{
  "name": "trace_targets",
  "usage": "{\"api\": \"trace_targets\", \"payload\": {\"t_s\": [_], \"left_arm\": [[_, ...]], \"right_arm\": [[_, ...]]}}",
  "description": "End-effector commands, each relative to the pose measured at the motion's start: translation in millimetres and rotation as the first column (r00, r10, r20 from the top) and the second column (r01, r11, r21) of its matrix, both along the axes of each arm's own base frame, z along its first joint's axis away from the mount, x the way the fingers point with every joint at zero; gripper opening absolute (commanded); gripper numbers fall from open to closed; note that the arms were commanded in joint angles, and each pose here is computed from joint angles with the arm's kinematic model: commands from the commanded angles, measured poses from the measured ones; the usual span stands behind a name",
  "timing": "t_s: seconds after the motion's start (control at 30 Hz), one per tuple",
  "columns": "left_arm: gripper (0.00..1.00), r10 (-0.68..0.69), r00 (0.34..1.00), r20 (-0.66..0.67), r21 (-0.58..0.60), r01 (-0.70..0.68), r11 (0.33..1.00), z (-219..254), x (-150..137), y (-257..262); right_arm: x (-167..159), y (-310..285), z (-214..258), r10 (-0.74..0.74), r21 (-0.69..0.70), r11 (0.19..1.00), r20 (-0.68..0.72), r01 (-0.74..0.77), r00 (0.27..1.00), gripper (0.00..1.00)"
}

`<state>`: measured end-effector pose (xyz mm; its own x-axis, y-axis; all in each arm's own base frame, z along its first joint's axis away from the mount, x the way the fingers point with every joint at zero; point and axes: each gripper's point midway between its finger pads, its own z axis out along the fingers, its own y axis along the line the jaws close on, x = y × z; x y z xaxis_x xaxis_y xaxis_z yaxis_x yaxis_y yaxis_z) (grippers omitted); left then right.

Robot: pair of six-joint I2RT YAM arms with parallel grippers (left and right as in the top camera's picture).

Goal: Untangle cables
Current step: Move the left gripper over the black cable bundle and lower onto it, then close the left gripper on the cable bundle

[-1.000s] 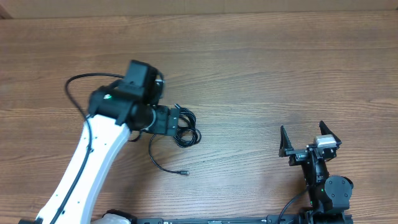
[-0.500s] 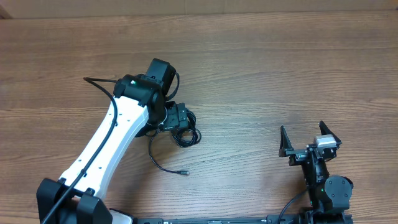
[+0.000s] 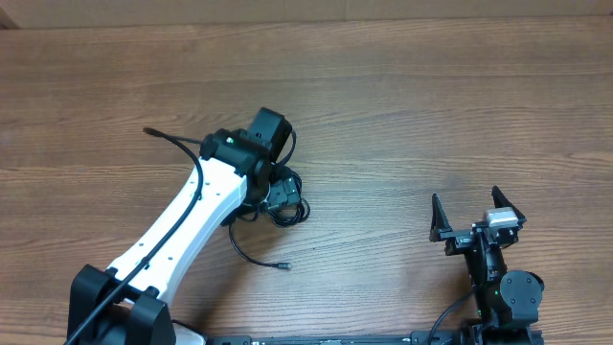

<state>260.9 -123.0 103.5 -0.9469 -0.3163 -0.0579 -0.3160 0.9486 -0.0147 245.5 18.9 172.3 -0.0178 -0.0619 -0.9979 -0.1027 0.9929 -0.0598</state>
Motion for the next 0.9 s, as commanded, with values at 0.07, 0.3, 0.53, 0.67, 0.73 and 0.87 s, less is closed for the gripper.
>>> {"api": "trace_targets", "payload": {"t_s": [0.07, 0.3, 0.53, 0.67, 0.73, 0.87], "left_arm": [[1.00, 0.041, 0.999, -0.008, 0.030, -0.041, 0.999, -33.2, -8.2, 6.6], [0.99, 0.042, 0.998, 0.046, 0.010, -0.042, 0.999, -49.6, 0.5, 4.0], [1.00, 0.043, 0.997, 0.067, -0.002, -0.043, 0.999, -63.5, 1.3, 3.7], [1.00, 0.044, 0.994, 0.100, -0.022, -0.042, 0.999, -72.8, 5.6, 1.1], [1.00, 0.046, 0.992, 0.117, -0.033, -0.042, 0.999, -77.6, 7.7, 0.0], [1.00, 0.045, 0.992, 0.118, -0.031, -0.041, 0.999, -83.4, 5.2, 1.5]], "right_arm": [[0.4, -2.9, -1.8, -0.014, -0.004, 1.000, 0.004, 0.014, 1.000, 1.00], [0.4, -2.9, -1.8, -0.014, -0.004, 1.000, 0.004, 0.014, 1.000, 1.00], [0.4, -2.9, -1.8, -0.014, -0.004, 1.000, 0.004, 0.014, 1.000, 1.00], [0.4, -2.9, -1.8, -0.014, -0.004, 1.000, 0.004, 0.014, 1.000, 1.00], [0.4, -2.9, -1.8, -0.014, -0.004, 1.000, 0.004, 0.014, 1.000, 1.00], [0.4, -2.9, -1.8, -0.014, -0.004, 1.000, 0.004, 0.014, 1.000, 1.00]]}}
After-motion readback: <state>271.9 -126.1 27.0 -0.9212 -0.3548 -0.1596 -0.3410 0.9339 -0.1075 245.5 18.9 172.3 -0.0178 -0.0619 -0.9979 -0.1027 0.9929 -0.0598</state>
